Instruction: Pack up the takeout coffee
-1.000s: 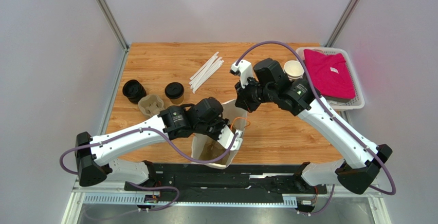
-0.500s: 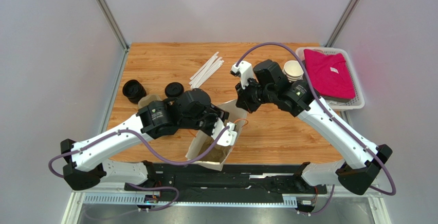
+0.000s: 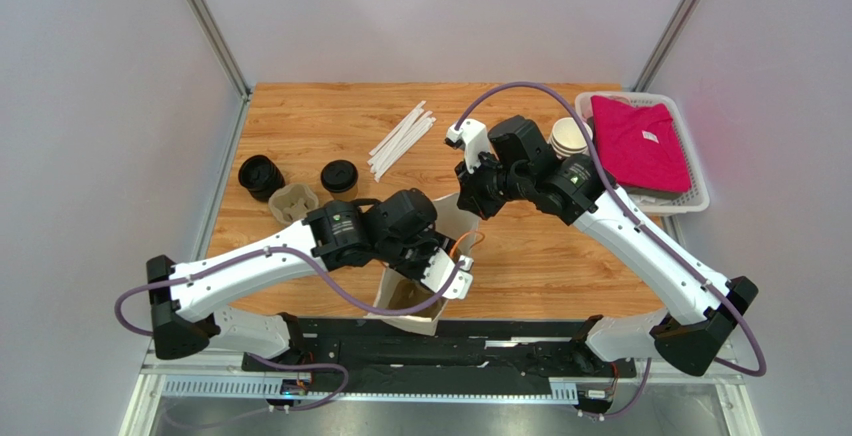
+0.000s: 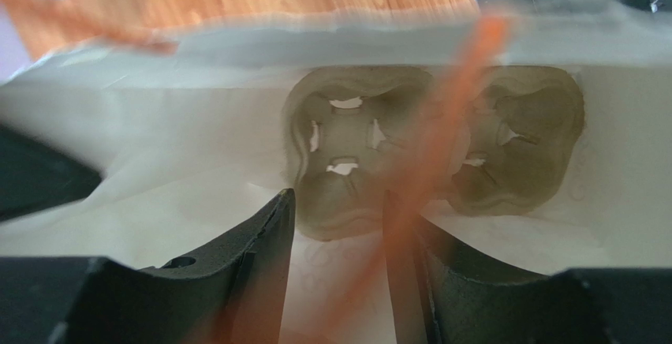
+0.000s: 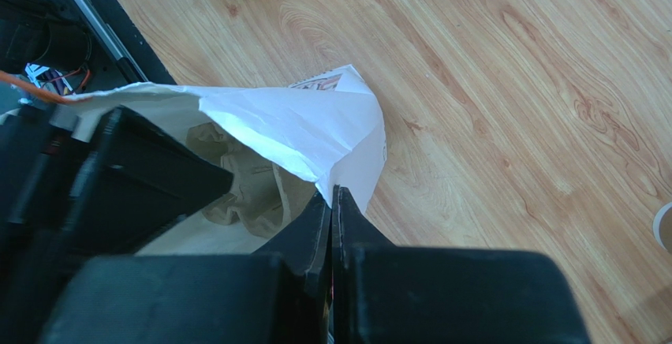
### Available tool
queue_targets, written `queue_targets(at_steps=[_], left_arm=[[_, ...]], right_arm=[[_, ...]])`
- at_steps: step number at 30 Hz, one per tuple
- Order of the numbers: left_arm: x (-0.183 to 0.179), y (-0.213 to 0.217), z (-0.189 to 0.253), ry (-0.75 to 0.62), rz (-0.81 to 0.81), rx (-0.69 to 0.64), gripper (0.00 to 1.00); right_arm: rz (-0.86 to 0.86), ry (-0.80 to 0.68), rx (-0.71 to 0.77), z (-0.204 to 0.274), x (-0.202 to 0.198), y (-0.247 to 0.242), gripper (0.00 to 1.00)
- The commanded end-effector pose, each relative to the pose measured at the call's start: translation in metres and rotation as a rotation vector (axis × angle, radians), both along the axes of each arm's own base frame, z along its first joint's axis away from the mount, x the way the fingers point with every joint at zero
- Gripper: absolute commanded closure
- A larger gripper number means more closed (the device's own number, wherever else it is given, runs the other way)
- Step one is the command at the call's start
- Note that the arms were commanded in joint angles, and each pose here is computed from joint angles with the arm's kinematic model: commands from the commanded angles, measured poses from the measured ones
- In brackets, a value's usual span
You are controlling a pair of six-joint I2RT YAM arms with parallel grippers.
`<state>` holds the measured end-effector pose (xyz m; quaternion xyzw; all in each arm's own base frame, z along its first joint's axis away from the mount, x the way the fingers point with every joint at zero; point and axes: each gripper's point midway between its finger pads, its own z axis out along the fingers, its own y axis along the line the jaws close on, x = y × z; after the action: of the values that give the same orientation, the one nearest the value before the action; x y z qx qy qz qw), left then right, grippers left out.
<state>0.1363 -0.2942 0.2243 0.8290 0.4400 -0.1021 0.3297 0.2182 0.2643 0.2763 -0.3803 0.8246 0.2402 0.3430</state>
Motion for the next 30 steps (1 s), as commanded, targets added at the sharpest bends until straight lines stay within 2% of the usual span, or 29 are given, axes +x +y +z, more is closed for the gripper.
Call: queue_targets(at_steps=[1, 5, 17, 30], left_arm=[[0.002, -0.012, -0.021, 0.038, 0.023, 0.014, 0.47], [0.007, -0.011, -0.042, 0.019, 0.025, 0.048, 0.48], [0.016, -0.015, -0.104, 0.083, 0.029, 0.171, 0.43], [0.022, 0.008, -0.139, 0.157, 0.024, 0.288, 0.43]], right_arm=[[0.006, -0.037, 0.051, 0.017, 0.003, 0.007, 1.00], [0.012, -0.034, 0.058, 0.018, 0.000, 0.007, 1.00], [0.029, -0.014, 0.060, 0.013, -0.007, 0.006, 1.00], [0.048, -0.026, 0.031, 0.006, -0.006, 0.004, 1.00]])
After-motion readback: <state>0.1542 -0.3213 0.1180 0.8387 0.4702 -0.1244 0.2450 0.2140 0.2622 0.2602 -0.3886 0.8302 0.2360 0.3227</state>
